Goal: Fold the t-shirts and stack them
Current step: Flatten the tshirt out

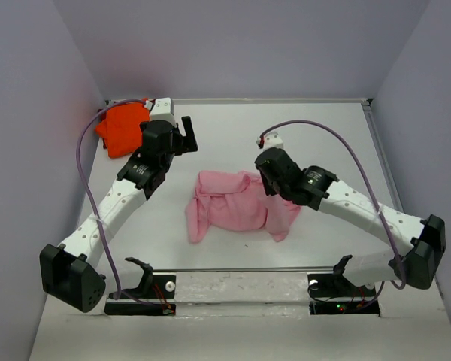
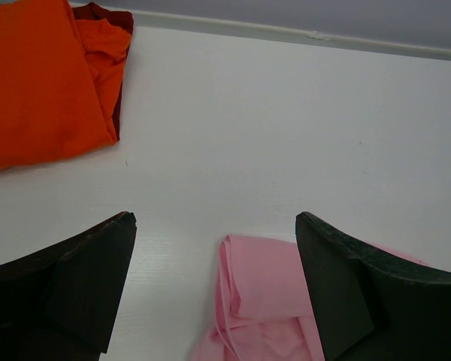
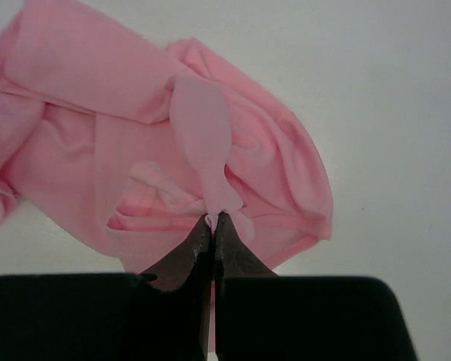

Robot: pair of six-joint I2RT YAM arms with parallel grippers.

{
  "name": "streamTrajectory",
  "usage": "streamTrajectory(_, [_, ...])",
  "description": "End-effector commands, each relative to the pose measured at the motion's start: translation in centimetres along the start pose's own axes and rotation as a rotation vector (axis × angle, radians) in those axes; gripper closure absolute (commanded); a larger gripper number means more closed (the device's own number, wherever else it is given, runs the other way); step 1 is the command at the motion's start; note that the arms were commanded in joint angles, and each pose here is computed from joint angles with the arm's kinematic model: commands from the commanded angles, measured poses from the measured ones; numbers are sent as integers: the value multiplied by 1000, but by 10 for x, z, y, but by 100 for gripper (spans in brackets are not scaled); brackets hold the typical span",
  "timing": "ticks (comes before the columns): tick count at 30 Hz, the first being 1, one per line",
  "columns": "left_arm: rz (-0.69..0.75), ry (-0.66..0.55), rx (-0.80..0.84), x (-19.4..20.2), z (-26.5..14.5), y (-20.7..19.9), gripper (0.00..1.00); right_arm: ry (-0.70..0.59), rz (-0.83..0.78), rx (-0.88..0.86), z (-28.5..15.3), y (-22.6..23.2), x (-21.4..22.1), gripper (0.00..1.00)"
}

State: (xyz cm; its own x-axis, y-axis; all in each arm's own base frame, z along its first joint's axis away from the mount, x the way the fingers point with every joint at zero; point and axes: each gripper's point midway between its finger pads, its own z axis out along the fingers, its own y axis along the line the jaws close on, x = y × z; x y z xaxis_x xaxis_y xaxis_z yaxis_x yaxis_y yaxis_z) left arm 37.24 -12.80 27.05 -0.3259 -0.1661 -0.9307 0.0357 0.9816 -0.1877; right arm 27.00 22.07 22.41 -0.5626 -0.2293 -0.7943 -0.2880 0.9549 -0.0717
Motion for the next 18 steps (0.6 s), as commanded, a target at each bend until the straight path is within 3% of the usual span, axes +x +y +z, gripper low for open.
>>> streamTrajectory(1, [-28,-50,26,-17,-1,-7,4,13,40,8,11,6,8,100])
streamTrajectory(2, [-28,-51,28,-18,-1,-7,4,35,44,-16,18,13,15,82])
streamTrajectory(3, [-28,-51,28,-18,-1,-7,4,45,45,-30,21,18,19,75])
streamTrajectory(9, [-26,-55,25,-19,-2,-6,4,87,55,-51,36,29,36,66])
streamTrajectory(10, [-25,-54,29,-19,-2,-8,4,90,52,-50,37,29,37,59])
streamTrajectory(12, [-25,-52,29,-18,-2,-7,4,96,47,-46,40,29,39,60])
streamTrajectory(14, [-25,-52,30,-18,-2,-8,4,96,48,-46,40,29,40,69])
streamTrajectory(18, [-24,-52,29,-18,-2,-7,4,80,54,-57,36,30,34,68])
